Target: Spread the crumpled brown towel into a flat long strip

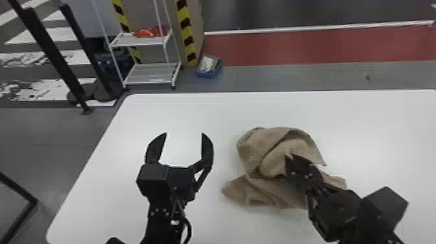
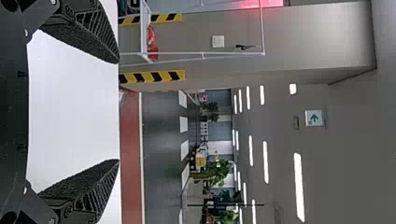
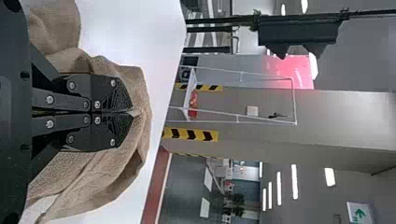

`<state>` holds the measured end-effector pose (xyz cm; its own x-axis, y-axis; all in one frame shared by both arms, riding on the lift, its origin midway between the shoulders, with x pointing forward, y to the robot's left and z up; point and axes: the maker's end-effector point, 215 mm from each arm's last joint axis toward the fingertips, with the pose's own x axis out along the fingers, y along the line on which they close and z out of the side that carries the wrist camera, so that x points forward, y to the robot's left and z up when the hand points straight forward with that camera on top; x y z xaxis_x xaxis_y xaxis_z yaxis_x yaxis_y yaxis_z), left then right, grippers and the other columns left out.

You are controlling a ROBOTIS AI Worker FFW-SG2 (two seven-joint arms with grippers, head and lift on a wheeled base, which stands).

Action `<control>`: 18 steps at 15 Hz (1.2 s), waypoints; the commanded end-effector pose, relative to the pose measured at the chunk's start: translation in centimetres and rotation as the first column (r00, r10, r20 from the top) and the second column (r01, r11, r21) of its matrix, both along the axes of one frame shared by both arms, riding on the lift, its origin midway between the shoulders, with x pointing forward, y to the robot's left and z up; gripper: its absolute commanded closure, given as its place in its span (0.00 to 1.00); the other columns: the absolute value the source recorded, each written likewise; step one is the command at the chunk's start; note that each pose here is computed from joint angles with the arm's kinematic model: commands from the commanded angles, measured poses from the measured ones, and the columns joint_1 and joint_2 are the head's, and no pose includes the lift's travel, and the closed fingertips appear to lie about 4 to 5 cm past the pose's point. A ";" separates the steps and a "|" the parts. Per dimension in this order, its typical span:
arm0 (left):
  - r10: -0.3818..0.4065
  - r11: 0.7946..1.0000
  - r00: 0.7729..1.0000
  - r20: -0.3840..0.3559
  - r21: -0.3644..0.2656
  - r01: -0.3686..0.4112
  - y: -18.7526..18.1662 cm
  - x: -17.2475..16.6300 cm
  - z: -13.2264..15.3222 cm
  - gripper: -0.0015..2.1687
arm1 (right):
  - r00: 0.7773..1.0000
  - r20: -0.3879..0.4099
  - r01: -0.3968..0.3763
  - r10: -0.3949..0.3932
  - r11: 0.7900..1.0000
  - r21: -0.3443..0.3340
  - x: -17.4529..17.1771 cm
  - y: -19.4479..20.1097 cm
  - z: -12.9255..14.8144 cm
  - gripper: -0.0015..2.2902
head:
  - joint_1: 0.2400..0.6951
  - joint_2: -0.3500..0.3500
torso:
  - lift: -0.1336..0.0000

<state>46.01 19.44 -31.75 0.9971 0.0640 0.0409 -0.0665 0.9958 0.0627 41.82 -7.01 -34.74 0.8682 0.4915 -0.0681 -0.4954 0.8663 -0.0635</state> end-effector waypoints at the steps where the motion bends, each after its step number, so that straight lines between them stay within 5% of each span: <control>1: 0.004 1.000 1.000 0.005 -0.003 -0.004 0.2 -0.1 0.2 0.07 | 0.998 0.059 0.000 -0.002 1.000 0.021 -0.4 -0.1 3.0 0.70 | 1.00 0.72 | 0.07; 4: 0.001 1.000 1.000 0.000 -0.004 -0.001 0.0 -0.1 -0.1 0.07 | 0.973 0.220 0.050 -0.067 0.995 0.083 0.9 -3.2 11.5 0.70 | 1.00 0.72 | 0.07; 8: 0.004 1.000 1.000 0.014 -0.010 -0.004 0.3 -0.4 0.2 0.07 | 0.948 0.242 0.177 -0.208 0.974 0.143 5.2 -11.1 15.2 0.70 | 1.00 0.63 | 0.07; 11: -0.001 1.000 1.000 0.015 -0.011 0.001 0.1 -0.5 0.2 0.07 | 0.934 0.138 0.287 -0.329 0.923 0.258 10.9 -18.4 10.4 0.70 | 1.00 0.51 | 0.07; 15: 0.012 1.000 0.999 0.031 -0.014 -0.012 1.0 -0.8 0.7 0.07 | 0.896 0.064 0.417 -0.440 0.881 0.223 12.9 -23.9 4.9 0.70 | 1.00 0.38 | 0.07; 17: 0.013 1.000 0.999 0.034 -0.015 -0.012 1.1 -0.8 0.8 0.07 | 0.871 -0.007 0.488 -0.492 0.863 0.128 13.1 -26.4 0.7 0.68 | 1.00 0.34 | 0.07; 18: 0.008 1.000 1.000 0.030 -0.016 -0.008 0.9 -0.7 0.6 0.07 | 0.847 -0.031 0.531 -0.530 0.844 0.076 12.9 -27.7 -1.0 0.45 | 1.00 0.33 | 0.07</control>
